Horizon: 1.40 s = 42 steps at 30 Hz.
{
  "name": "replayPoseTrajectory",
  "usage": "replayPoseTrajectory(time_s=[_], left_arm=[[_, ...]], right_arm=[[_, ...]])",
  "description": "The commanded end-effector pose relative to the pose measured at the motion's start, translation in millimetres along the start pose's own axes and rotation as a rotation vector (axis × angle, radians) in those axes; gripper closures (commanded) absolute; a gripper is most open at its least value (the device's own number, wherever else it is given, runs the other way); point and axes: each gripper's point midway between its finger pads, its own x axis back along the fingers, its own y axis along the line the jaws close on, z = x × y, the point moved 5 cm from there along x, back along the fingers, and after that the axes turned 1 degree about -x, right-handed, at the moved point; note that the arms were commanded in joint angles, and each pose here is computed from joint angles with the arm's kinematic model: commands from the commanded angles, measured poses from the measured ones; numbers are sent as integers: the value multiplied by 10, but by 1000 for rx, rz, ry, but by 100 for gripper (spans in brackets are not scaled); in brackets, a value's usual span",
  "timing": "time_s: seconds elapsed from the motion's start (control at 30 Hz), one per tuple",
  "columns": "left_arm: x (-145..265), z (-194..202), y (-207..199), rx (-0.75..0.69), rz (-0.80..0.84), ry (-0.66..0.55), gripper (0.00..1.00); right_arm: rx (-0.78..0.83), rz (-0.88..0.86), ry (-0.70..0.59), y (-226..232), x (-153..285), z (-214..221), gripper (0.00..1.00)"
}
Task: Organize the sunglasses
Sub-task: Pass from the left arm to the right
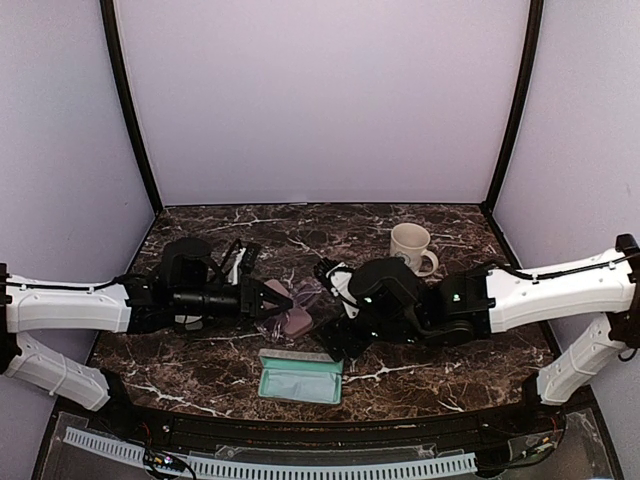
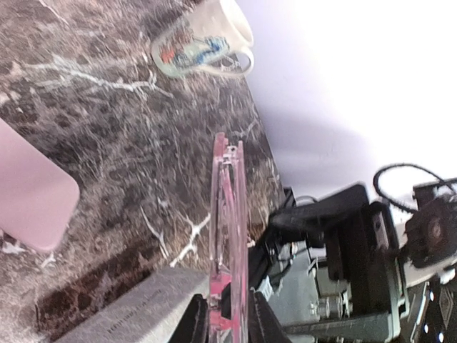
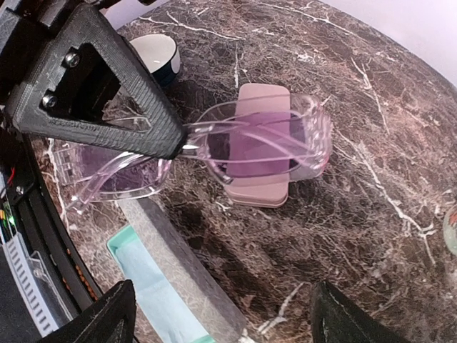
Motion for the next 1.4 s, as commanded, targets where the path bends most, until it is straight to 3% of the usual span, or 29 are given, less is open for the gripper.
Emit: replayPoseTrajectory(time_s=[0.0, 0.27, 0.7, 1.37], left_arm=[[96, -236, -68, 15, 23, -208, 83], [105, -278, -96, -22, 5, -266, 83], [122, -64, -195, -243, -156, -322, 85], [73, 54, -163, -396, -271, -346, 86]], right_arm=[[-171, -84, -103, 179, -96, -276, 16], [-269, -142, -140, 236, -128, -327, 14], [-709, -211, -294, -560, -6, -588, 10], [-868, -474, -182, -300, -566, -694, 5]])
